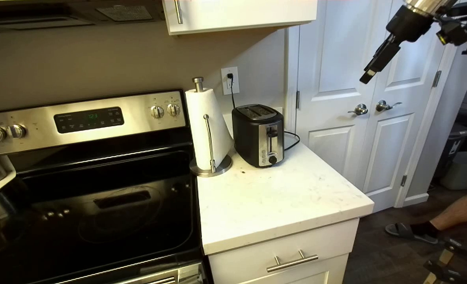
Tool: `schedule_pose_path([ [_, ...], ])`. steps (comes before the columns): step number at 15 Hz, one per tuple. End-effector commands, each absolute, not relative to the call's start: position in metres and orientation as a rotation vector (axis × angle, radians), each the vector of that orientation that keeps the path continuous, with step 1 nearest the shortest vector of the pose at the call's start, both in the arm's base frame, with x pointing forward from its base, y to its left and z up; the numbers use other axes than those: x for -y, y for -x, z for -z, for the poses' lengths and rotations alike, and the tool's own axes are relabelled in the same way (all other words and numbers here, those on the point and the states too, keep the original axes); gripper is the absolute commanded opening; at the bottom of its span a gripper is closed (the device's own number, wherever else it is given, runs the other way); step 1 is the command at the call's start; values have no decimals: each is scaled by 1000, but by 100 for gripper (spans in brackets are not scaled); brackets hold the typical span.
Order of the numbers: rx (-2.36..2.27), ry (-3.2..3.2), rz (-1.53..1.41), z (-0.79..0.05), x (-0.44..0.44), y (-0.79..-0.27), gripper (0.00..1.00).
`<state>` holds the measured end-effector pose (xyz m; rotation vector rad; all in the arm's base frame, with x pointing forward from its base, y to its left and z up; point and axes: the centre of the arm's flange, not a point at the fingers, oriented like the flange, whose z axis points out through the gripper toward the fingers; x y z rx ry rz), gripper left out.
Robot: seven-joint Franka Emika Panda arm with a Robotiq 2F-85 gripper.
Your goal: Push down the toaster lever
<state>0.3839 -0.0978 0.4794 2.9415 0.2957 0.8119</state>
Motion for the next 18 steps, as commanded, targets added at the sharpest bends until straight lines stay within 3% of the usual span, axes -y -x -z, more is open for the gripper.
schedule_pose_path([
  [1, -249, -2973, -909, -438, 76, -420, 100],
  [10, -88, -3062, -924, -386, 42, -490, 100],
  [18, -6, -3089, -936, -374, 31, -513, 100],
])
